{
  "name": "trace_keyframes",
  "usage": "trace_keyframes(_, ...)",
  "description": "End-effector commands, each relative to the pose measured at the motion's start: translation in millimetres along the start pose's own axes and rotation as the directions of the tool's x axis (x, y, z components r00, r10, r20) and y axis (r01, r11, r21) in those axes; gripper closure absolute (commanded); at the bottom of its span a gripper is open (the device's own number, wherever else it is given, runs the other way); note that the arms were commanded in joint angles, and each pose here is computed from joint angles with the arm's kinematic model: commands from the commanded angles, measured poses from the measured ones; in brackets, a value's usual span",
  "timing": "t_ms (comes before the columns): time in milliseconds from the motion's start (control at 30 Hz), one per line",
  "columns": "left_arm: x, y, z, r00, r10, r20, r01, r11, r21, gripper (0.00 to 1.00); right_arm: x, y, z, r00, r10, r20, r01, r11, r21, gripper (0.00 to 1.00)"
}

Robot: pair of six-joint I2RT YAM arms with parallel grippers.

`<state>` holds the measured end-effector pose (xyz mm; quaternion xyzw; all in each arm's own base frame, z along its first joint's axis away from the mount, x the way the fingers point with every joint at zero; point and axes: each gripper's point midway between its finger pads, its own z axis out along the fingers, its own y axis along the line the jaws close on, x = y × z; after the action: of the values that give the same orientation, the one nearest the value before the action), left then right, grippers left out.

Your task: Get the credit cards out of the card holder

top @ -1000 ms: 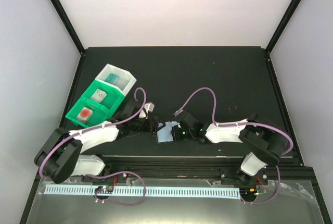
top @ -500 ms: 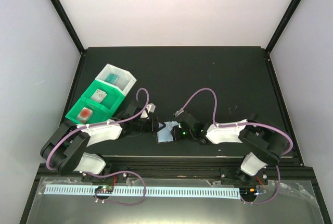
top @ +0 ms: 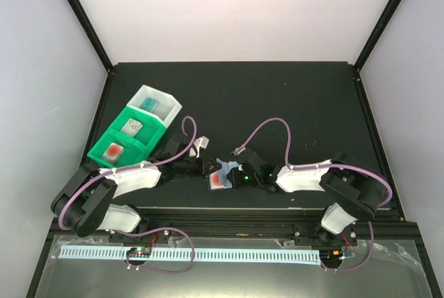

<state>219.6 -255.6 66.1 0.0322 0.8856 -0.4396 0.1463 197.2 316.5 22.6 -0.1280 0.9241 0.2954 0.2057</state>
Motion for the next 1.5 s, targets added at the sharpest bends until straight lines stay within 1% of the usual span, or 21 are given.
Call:
trace_keyframes(0, -8.9, -24.9, -8.8, 0.999, 0.025, 0.029, -0.027, 0.996, 0.086, 0.85, -1.8, 5.5, -4.5, 1.0, -0.018, 0.023, 0.018, 0.999, -0.035, 0.87)
trace_keyframes(67, -9.5, -25.8, -9.9, 0.999, 0.023, 0.03, -0.026, 0.996, 0.085, 0.95, -0.7, 6.4, -4.0, 1.0, -0.02, 0.021, 0.021, 0.999, -0.042, 0.87)
trace_keyframes(100, -9.3, -25.2, -9.7, 0.999, 0.022, 0.028, -0.024, 0.997, 0.08, 0.98, -1.3, 7.4, -4.4, 0.999, -0.022, 0.023, 0.023, 0.999, -0.046, 0.87)
trace_keyframes(200, -8.3, -23.7, -8.0, 1.0, 0.016, 0.019, -0.018, 0.997, 0.078, 0.99, -2.6, 8.9, -6.0, 0.999, -0.023, 0.03, 0.025, 0.998, -0.055, 0.86)
trace_keyframes(333, -7.4, -29.4, -7.4, 1.0, 0.011, 0.014, -0.012, 0.993, 0.116, 0.98, -4.8, 21.7, -13.5, 0.998, -0.033, 0.057, 0.04, 0.99, -0.132, 0.81)
trace_keyframes(433, -9.1, -31.7, -6.5, 1.0, 0.009, 0.014, -0.011, 0.992, 0.128, 0.97, -8.1, 26.8, -17.8, 0.997, -0.034, 0.073, 0.045, 0.987, -0.155, 0.77)
trace_keyframes(467, -9.5, -31.7, -5.8, 1.0, 0.005, 0.012, -0.007, 0.992, 0.128, 0.96, -8.6, 26.0, -19.0, 0.996, -0.034, 0.077, 0.045, 0.988, -0.149, 0.76)
trace_keyframes(533, -9.5, -30.5, -3.7, 1.0, 0.002, 0.004, -0.003, 0.992, 0.125, 0.89, -10.2, 22.3, -22.7, 0.996, -0.031, 0.086, 0.042, 0.991, -0.128, 0.73)
trace_keyframes(600, -8.9, -26.5, -2.5, 1.0, 0.004, -0.002, -0.004, 0.995, 0.1, 0.77, -11.2, 19.5, -26.9, 0.995, -0.04, 0.092, 0.05, 0.993, -0.107, 0.7)
trace_keyframes(667, -10.4, -15.3, -3.1, 1.0, -0.002, 0.006, 0.002, 1.0, 0.03, 0.66, -12.0, 19.7, -29.7, 0.994, -0.046, 0.094, 0.056, 0.993, -0.102, 0.69)
trace_keyframes(733, -13.1, -3.9, -6.4, 1.0, -0.009, 0.023, 0.009, 0.999, -0.035, 0.59, -11.6, 22.3, -29.4, 0.995, -0.049, 0.085, 0.058, 0.992, -0.11, 0.69)
trace_keyframes(867, -14.8, 9.2, -12.7, 0.998, -0.041, 0.043, 0.043, 0.998, -0.054, 0.49, -9.5, 23.8, -18.7, 0.998, -0.05, 0.039, 0.054, 0.994, -0.1, 0.68)
trace_keyframes(967, -13.9, 20.7, -13.9, 0.997, -0.069, 0.047, 0.072, 0.995, -0.066, 0.46, -5.0, 26.5, -7.7, 0.998, -0.056, -0.007, 0.055, 0.993, -0.104, 0.68)
trace_keyframes(1067, -12.0, 23.2, -12.7, 0.996, -0.078, 0.041, 0.08, 0.996, -0.044, 0.43, -0.6, 21.3, 1.3, 0.998, -0.052, -0.038, 0.049, 0.996, -0.077, 0.68)
trace_keyframes(1200, -11.5, 21.7, -10.7, 0.997, -0.071, 0.032, 0.072, 0.997, -0.029, 0.4, 3.4, -0.5, 4.8, 0.998, -0.045, -0.039, 0.046, 0.999, 0.022, 0.77)
trace_keyframes(1333, -10.9, 24.3, -8.2, 0.997, -0.073, 0.025, 0.073, 0.997, -0.035, 0.39, 8.7, -9.7, 8.3, 0.998, -0.037, -0.045, 0.039, 0.998, 0.051, 0.88)
trace_keyframes(1467, -11.0, 19.6, -7.1, 0.998, -0.063, 0.019, 0.063, 0.998, -0.008, 0.38, 10.2, -16.3, 8.8, 0.999, -0.015, -0.039, 0.018, 0.997, 0.073, 0.93)
